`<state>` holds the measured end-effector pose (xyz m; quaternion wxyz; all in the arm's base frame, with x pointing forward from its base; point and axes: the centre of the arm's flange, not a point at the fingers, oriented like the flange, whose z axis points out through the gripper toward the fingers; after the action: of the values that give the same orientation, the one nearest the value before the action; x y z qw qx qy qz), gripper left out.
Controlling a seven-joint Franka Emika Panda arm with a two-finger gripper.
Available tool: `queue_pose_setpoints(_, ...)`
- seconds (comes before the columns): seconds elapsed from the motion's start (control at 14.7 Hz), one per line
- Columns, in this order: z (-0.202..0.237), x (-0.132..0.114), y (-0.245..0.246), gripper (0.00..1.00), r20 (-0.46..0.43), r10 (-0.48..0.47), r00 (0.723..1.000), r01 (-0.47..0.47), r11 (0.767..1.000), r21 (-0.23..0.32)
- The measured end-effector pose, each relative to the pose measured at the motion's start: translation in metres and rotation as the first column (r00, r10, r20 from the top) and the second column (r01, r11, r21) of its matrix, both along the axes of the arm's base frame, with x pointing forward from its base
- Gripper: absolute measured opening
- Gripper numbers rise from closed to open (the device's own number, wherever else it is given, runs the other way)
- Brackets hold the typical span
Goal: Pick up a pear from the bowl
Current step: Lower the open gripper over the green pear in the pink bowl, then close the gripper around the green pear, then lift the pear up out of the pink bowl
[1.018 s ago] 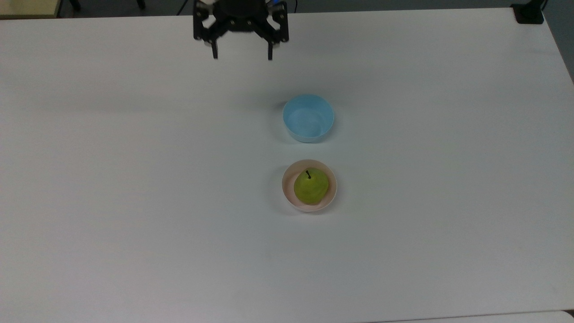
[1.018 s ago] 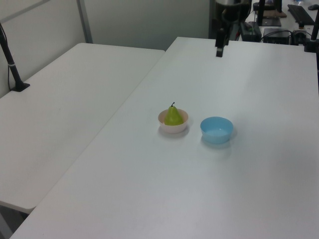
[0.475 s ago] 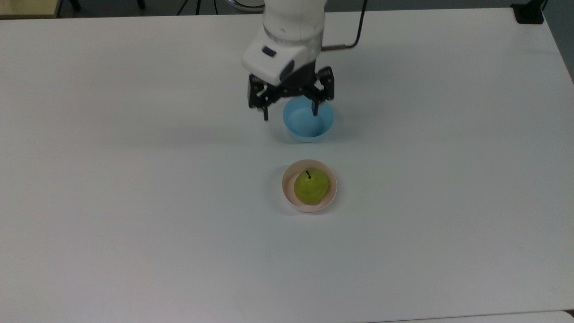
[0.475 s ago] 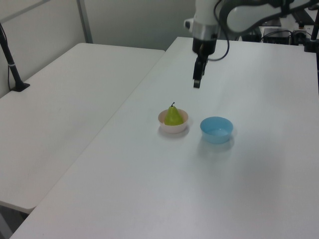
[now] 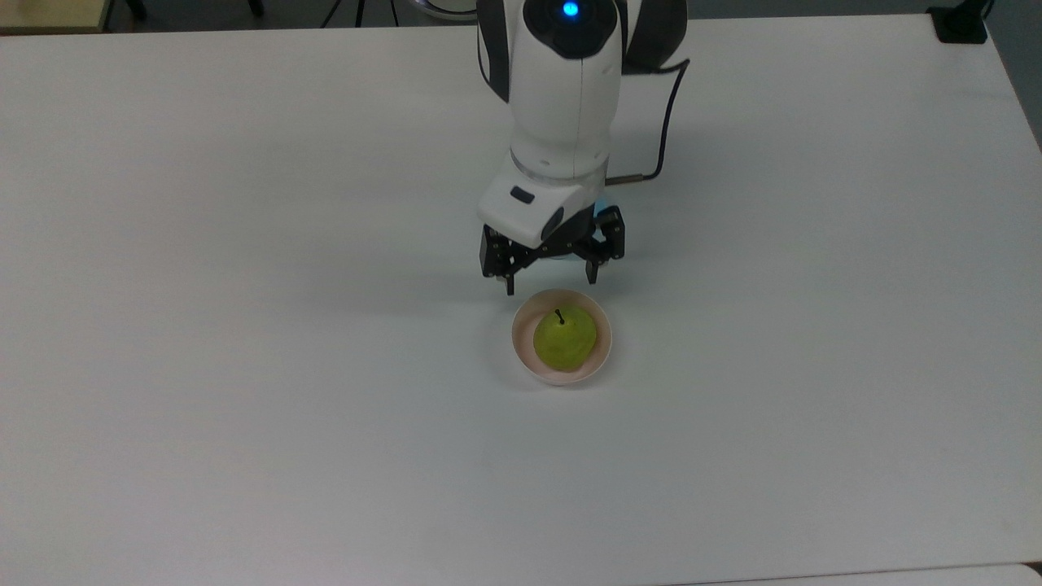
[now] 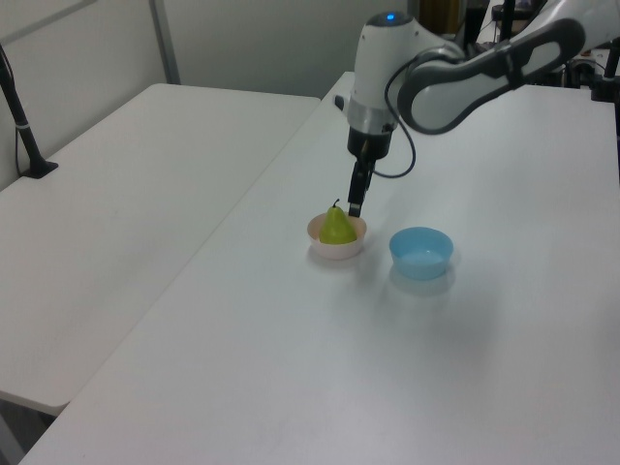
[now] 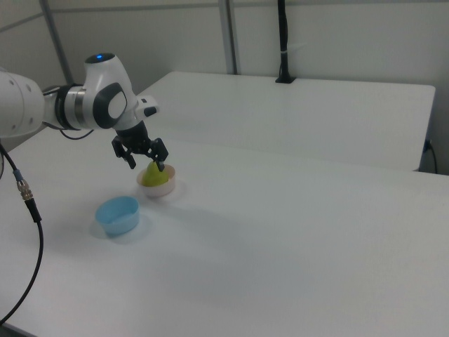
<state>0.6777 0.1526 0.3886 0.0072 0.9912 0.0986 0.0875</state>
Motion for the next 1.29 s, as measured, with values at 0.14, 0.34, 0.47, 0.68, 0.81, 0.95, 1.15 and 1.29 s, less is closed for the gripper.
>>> queue_pose_setpoints(0.14, -0.016, 0.003, 0.006, 0.97, 0.003, 0.008, 1.0, -0.008, 1.0, 0.001)
queue_pose_setpoints(0.34, -0.035, 0.006, 0.018, 0.96, 0.011, 0.02, 1.0, -0.02, 1.0, 0.004)
queue_pose_setpoints(0.47, -0.04, 0.01, 0.022, 0.96, 0.015, 0.018, 1.0, -0.018, 1.0, 0.005)
queue_pose_setpoints(0.68, -0.039, 0.018, 0.022, 0.94, 0.053, 0.016, 0.998, -0.017, 1.0, 0.014)
queue_pose_setpoints(0.81, -0.043, 0.02, 0.023, 0.9, 0.062, 0.016, 0.998, -0.017, 1.0, 0.016)
queue_pose_setpoints(0.95, -0.05, 0.021, 0.023, 0.83, 0.063, 0.018, 0.998, -0.019, 1.0, 0.014)
queue_pose_setpoints(1.15, -0.056, 0.023, 0.022, 0.79, 0.067, 0.019, 0.998, -0.02, 1.0, 0.011)
queue_pose_setpoints(1.29, -0.054, 0.024, 0.023, 0.72, 0.072, 0.023, 0.997, -0.023, 1.0, 0.007)
